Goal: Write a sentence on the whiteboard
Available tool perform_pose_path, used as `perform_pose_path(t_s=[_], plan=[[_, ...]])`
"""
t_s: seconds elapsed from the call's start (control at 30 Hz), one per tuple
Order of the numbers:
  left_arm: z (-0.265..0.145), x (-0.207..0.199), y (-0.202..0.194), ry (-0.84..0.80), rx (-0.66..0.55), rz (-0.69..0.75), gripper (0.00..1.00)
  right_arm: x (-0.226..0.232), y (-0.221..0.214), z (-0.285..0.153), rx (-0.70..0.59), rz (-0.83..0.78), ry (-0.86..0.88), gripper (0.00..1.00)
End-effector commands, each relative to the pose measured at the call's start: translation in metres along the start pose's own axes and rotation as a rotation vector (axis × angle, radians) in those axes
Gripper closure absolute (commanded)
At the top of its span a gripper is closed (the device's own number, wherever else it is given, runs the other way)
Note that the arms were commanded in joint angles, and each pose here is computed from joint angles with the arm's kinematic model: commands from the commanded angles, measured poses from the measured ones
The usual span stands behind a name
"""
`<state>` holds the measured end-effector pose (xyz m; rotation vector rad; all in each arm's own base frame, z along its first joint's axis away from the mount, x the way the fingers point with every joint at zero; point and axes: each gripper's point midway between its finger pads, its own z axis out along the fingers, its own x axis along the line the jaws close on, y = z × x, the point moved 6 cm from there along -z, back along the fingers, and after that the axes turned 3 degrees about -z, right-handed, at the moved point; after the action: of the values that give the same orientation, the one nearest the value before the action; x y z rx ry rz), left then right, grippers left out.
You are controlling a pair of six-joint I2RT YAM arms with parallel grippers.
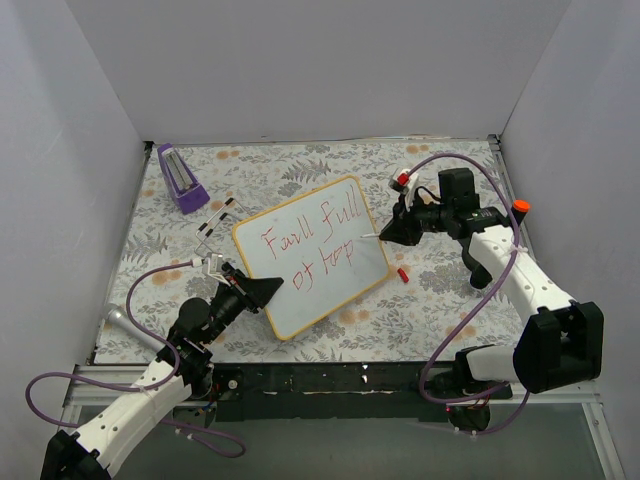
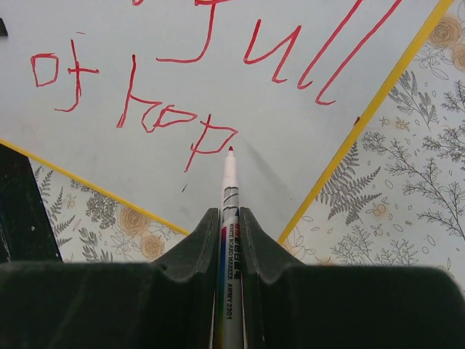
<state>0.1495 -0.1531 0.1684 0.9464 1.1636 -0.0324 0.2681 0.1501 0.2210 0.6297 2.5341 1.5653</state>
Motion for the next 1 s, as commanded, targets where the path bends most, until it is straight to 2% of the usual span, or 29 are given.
perform_pose_path(t_s=[0.0,0.4,0.97], plan=[[-0.001,-0.019,0.013,-0.131,-0.094,-0.002,1.00,0.001,0.010,-0.005,-0.053,-0.030,0.002,0.99],[-0.002,-0.017,0.011,-0.133,-0.094,-0.005,1.00,-0.014,0.001,0.003,-0.021,0.000,-0.026,0.99],[-0.002,-0.017,0.011,-0.136,-0.092,-0.007,1.00,-0.014,-0.004,0.024,0.013,0.037,0.036,0.99]])
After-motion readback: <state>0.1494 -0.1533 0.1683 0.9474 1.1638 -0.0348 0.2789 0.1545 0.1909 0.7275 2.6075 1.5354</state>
